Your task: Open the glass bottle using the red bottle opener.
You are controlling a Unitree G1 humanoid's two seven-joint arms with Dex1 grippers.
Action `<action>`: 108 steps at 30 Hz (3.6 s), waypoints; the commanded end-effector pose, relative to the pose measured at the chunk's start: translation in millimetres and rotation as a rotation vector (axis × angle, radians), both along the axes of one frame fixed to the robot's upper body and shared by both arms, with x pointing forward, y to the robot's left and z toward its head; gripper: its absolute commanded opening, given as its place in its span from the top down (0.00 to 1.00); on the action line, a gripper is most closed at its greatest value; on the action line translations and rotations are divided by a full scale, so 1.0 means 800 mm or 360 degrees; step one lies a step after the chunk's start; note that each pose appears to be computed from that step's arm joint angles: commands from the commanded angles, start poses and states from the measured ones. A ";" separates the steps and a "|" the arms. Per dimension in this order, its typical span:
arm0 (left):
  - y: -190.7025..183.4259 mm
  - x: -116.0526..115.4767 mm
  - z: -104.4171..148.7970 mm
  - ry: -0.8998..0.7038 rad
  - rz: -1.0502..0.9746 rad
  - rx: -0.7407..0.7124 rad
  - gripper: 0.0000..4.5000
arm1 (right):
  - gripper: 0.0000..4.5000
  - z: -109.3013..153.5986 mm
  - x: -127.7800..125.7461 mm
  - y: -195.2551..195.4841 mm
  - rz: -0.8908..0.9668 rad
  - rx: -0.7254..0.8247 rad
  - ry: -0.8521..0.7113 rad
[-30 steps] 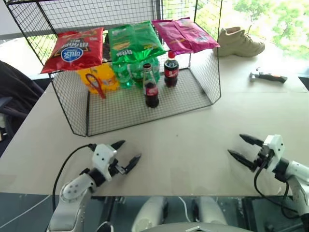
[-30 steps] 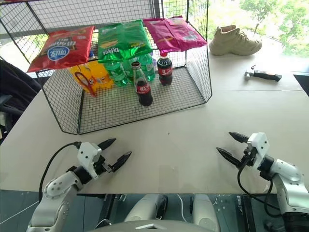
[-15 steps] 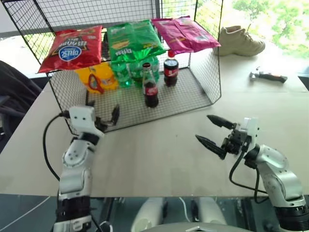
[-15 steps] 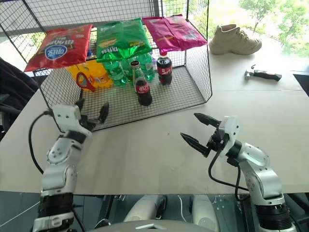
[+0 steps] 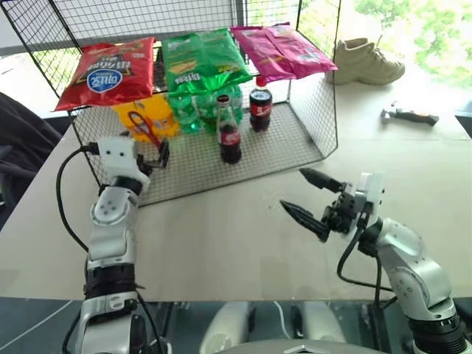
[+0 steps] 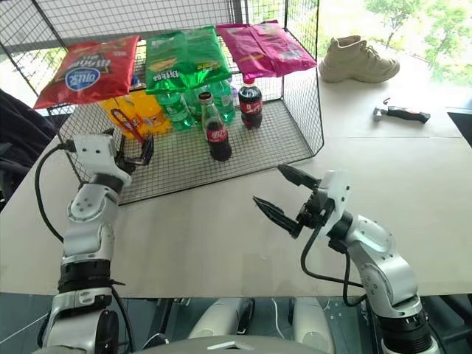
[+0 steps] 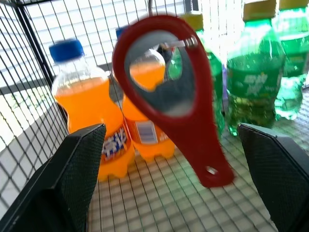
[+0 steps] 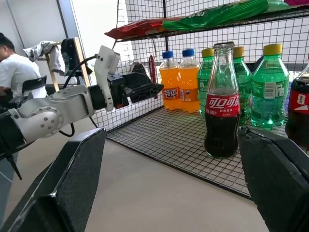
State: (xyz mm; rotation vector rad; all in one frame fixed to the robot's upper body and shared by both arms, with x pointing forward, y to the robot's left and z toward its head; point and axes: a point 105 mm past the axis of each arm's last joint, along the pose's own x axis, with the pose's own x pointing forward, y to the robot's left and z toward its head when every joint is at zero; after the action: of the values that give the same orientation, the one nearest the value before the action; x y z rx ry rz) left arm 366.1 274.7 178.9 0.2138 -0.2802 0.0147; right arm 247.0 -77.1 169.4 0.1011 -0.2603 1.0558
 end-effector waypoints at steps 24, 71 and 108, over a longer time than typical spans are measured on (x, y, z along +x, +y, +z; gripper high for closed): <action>-0.006 -0.002 0.033 -0.0207 -0.0099 0.0030 0.99 | 0.00 0.007 -0.007 0.001 -0.0029 0.0013 -0.0082; -0.026 -0.023 0.070 -0.0281 -0.0946 -0.1506 0.99 | 0.00 0.004 0.002 0.002 -0.0032 -0.0017 -0.0102; -0.043 -0.017 0.031 -0.0100 -0.0915 -0.1494 0.47 | 0.00 -0.001 -0.001 0.000 -0.0057 -0.0044 -0.0105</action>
State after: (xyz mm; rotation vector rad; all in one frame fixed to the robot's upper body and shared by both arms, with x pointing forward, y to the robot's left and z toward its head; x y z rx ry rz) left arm 351.7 246.9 206.3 -0.8134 -0.3813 -0.3987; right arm 250.9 -76.5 157.9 0.0522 -0.2537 1.0249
